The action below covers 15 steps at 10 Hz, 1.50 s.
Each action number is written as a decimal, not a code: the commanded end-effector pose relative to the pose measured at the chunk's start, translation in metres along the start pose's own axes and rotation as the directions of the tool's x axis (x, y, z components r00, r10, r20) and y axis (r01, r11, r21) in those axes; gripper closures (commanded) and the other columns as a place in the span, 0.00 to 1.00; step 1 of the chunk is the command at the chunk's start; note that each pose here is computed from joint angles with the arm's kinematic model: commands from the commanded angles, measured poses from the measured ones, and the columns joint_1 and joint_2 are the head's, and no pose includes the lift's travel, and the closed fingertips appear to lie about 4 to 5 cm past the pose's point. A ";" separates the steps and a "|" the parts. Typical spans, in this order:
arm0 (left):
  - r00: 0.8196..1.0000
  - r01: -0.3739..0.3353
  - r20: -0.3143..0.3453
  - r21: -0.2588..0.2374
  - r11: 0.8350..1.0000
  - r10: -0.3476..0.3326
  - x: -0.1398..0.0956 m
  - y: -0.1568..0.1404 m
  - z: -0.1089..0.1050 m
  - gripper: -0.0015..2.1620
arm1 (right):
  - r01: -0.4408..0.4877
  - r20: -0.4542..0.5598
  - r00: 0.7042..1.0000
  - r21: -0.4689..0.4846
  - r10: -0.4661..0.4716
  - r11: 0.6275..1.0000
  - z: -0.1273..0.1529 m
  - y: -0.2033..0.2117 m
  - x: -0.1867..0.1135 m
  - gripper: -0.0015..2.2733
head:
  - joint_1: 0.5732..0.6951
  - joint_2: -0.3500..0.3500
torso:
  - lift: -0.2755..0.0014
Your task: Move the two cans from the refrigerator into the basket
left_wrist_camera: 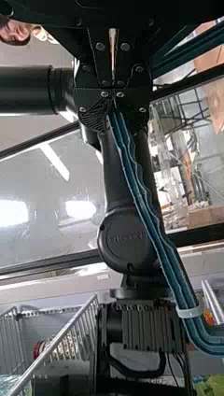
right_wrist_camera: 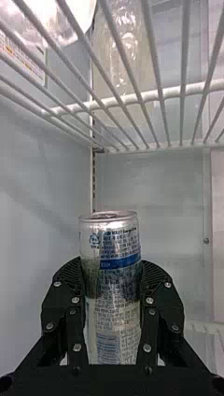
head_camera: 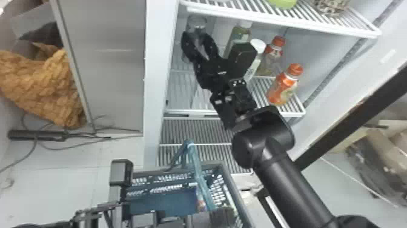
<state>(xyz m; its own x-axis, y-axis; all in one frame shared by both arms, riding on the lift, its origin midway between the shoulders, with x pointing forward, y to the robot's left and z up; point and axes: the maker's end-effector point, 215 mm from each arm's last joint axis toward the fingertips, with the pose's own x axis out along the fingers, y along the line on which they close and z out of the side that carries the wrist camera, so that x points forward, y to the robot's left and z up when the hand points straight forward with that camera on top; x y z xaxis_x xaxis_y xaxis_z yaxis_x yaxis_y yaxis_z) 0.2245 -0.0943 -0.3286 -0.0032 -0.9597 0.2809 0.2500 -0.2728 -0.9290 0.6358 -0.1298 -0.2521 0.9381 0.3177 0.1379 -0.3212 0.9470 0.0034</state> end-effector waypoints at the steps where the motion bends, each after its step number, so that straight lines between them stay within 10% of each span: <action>1: 1.000 -0.001 0.004 -0.001 1.000 0.001 -0.001 0.001 0.000 0.55 | -0.005 0.000 1.000 0.007 0.005 1.000 0.006 0.004 -0.014 0.39 | 1.00 0.09 | 0.00; 15: 1.000 0.003 0.016 -0.004 1.000 -0.003 -0.002 0.000 0.000 0.55 | 0.018 0.007 1.000 0.132 -0.019 0.991 0.059 0.017 -0.154 0.39 | 1.00 0.00 | 0.00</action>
<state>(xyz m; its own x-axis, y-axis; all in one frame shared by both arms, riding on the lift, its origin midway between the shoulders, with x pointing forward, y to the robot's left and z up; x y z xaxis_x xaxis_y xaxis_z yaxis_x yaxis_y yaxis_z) 0.2244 -0.0927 -0.3294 0.0114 -0.9578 0.2873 0.2459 -0.2758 -0.9292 0.4831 -0.1646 -0.2195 0.9440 0.2993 0.1390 -0.3176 0.9384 0.1365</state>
